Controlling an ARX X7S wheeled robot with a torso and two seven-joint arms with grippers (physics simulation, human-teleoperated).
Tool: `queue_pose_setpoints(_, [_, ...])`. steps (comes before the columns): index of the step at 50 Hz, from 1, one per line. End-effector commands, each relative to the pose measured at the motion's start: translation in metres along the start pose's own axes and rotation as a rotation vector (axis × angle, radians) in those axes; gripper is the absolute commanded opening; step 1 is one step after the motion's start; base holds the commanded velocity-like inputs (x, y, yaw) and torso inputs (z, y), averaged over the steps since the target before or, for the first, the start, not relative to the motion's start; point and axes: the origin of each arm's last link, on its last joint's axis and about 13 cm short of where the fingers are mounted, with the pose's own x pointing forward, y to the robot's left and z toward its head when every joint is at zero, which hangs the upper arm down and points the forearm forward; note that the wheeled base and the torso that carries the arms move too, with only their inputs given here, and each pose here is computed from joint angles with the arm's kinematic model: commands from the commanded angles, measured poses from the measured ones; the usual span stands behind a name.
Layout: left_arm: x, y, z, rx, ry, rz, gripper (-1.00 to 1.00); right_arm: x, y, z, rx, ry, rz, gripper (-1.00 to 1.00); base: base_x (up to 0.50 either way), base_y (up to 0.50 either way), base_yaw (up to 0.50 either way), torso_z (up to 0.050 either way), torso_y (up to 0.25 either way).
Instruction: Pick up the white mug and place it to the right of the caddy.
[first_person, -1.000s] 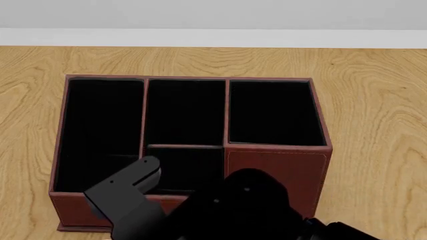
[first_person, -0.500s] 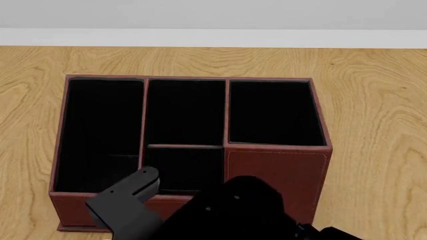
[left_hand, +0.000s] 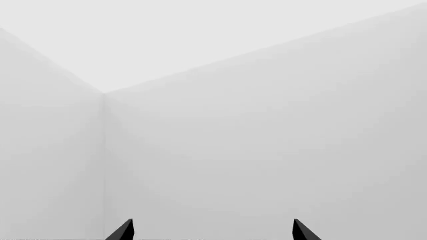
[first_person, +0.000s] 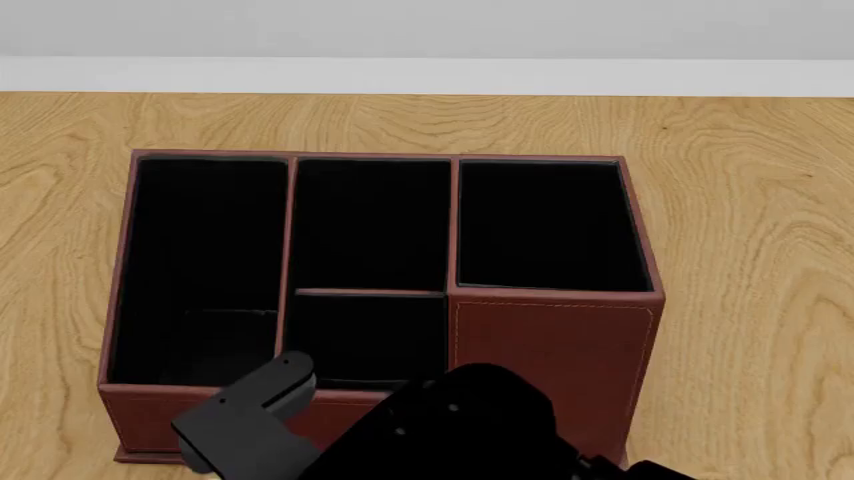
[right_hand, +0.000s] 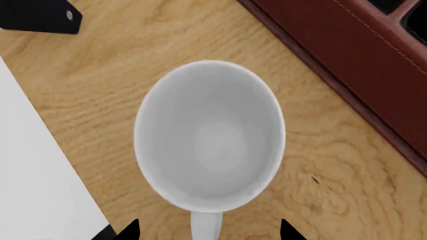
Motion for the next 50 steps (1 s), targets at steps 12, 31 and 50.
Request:
queue_pose_setpoints(12, [-0.001,0.001,-0.003,0.000,0.007,0.006,1.00,0.008,-0.001,-0.001,-0.002,0.023,0.005,1.00,0.00,0.00,0.00,0.000,0.000])
queue_pose_setpoints(31, [-0.001,0.000,-0.005,-0.003,0.010,0.002,1.00,0.016,-0.002,-0.005,0.011,0.044,0.017,1.00,0.00,0.00,0.00,0.000,0.000])
queue_pose_setpoints(50, [-0.002,0.002,-0.006,0.002,0.014,0.005,1.00,0.020,-0.003,-0.008,0.015,0.062,0.018,1.00,0.00,0.00,0.00,0.000,0.000])
